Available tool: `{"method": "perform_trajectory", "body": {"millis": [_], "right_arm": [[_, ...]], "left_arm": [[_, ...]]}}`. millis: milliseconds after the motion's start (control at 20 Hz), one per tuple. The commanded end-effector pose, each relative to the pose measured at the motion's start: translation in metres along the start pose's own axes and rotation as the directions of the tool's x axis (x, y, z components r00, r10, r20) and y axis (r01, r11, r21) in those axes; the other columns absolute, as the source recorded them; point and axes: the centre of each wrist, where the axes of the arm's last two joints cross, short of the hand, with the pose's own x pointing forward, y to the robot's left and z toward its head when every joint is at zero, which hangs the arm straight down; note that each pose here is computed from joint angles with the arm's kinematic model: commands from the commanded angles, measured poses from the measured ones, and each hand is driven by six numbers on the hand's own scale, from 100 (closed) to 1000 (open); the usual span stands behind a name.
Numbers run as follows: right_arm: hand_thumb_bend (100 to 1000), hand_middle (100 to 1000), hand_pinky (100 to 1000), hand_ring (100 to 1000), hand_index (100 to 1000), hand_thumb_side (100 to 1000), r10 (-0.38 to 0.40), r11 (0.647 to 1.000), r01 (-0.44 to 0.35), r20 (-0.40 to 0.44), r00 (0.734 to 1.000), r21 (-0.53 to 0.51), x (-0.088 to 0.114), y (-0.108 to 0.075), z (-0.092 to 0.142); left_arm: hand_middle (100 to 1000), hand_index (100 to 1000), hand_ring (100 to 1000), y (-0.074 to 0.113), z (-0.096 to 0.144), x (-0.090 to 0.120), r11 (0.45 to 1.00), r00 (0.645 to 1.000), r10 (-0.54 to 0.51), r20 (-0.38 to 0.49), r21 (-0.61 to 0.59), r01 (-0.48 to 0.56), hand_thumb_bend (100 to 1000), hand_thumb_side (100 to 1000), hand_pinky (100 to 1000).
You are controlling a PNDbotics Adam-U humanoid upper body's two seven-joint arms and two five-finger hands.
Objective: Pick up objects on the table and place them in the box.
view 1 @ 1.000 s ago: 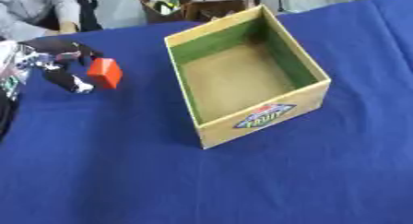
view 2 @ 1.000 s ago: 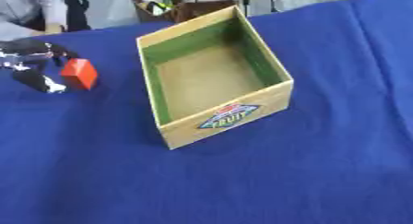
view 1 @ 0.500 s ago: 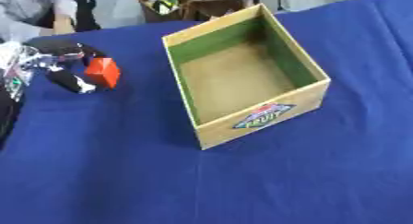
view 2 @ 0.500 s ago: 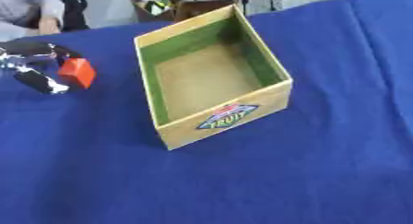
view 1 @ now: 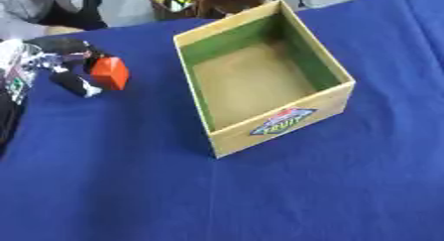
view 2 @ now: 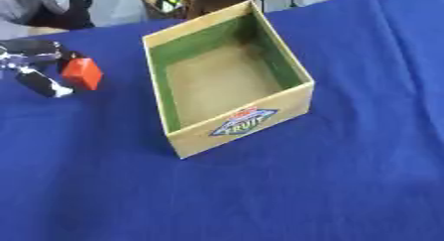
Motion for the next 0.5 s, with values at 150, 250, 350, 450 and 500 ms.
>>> {"method": "perform_trajectory", "body": {"millis": [150, 250, 350, 450, 500], "right_arm": [[100, 593, 766, 706, 700, 718, 0.011, 1.000, -0.010, 0.020, 1.000, -0.009, 0.0044, -0.0037, -0.0044], [100, 593, 766, 705, 699, 718, 0.010, 1.000, -0.010, 0.016, 1.000, -0.011, 0.0044, -0.0036, -0.0042], [100, 593, 766, 705, 698, 719, 0.009, 1.000, -0.009, 0.015, 1.000, -0.011, 0.0044, -0.0035, -0.0041], [100, 593, 766, 705, 697, 720, 0.010, 1.000, -0.010, 0.012, 1.000, -0.013, 0.0043, -0.0037, -0.0037], [100, 593, 766, 705, 697, 720, 0.009, 1.000, -0.009, 0.011, 1.000, -0.013, 0.0042, -0.0037, -0.0034]], "left_arm": [[327, 400, 478, 0.0084, 0.0064, -0.0058, 0.998, 0.999, 0.031, -0.010, 0.053, -0.030, 100, 382, 241], [294, 346, 450, 0.0098, 0.0060, -0.0046, 0.993, 0.998, 0.055, -0.004, 0.108, -0.054, 100, 335, 182], [263, 315, 423, 0.0092, 0.0059, -0.0039, 0.985, 0.997, 0.073, -0.006, 0.158, -0.071, 100, 265, 145], [252, 313, 410, 0.0065, 0.0054, -0.0039, 0.980, 0.996, 0.088, -0.016, 0.179, -0.084, 100, 277, 128], [247, 308, 404, 0.0058, 0.0053, -0.0040, 0.979, 0.995, 0.093, -0.022, 0.185, -0.088, 100, 280, 121]]}}
